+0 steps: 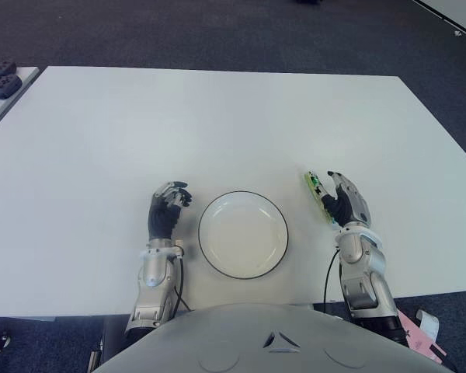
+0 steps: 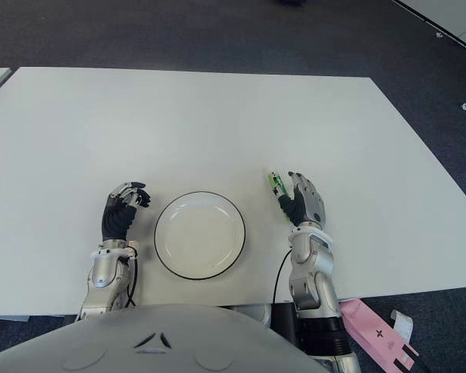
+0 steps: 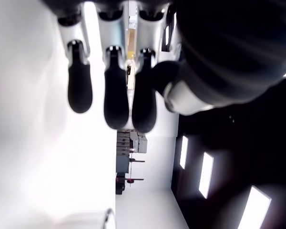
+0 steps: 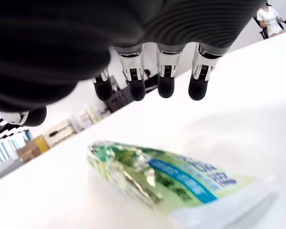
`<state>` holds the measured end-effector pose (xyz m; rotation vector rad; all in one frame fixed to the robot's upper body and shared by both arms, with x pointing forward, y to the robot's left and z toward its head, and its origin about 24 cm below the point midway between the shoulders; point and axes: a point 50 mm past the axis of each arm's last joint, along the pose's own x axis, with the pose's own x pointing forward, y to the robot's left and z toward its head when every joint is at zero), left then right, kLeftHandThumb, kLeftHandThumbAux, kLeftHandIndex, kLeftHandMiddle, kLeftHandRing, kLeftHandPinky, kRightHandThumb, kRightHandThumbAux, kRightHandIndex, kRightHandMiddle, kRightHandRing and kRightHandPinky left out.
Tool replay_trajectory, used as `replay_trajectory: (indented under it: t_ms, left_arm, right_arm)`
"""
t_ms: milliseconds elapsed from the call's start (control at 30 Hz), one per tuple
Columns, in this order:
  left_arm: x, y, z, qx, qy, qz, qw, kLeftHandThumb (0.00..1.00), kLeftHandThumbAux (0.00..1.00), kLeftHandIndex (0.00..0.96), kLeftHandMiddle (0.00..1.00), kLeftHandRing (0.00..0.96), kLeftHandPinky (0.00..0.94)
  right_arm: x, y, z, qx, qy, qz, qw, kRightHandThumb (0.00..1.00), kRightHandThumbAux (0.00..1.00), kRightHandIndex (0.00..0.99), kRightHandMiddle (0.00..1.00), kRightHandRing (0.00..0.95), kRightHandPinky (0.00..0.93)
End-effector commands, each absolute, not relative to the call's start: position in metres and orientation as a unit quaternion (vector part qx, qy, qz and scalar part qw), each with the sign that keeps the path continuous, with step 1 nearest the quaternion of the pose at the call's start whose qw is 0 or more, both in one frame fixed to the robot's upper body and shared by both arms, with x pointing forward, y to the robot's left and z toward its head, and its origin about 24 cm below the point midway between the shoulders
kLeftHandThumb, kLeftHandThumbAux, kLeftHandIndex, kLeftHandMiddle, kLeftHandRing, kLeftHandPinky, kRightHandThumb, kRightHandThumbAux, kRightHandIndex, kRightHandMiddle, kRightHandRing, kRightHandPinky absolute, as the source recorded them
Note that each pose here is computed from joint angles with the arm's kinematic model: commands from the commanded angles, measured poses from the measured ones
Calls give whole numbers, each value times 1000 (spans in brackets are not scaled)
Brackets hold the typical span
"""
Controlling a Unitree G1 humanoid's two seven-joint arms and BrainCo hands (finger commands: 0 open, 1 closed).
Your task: Put the toothpaste on the table into the plate.
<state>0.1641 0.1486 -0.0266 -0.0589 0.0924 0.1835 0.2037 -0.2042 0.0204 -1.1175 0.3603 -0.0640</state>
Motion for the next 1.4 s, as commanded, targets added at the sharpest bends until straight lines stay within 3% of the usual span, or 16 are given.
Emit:
replay_trajectory:
  t_ms: [33, 467, 1400]
  left_arm:
    - [153, 137, -40, -51, 93, 107, 989, 703, 717, 431, 578, 569, 544]
    - [150, 134, -40, -53, 91, 107, 989, 702, 717, 431, 578, 567, 542]
    - [145, 135, -41, -60, 91, 109, 988, 701, 717, 431, 579, 571, 542]
  right_arm:
    - [206, -202, 15, -555, 193, -5, 809, 559, 110, 0, 0, 0, 0]
    - [206, -200, -11, -595, 233, 28, 769, 497, 85, 0, 0, 0, 0]
    - [201, -214, -75, -677, 336, 57, 653, 559, 131, 0, 0, 0, 0]
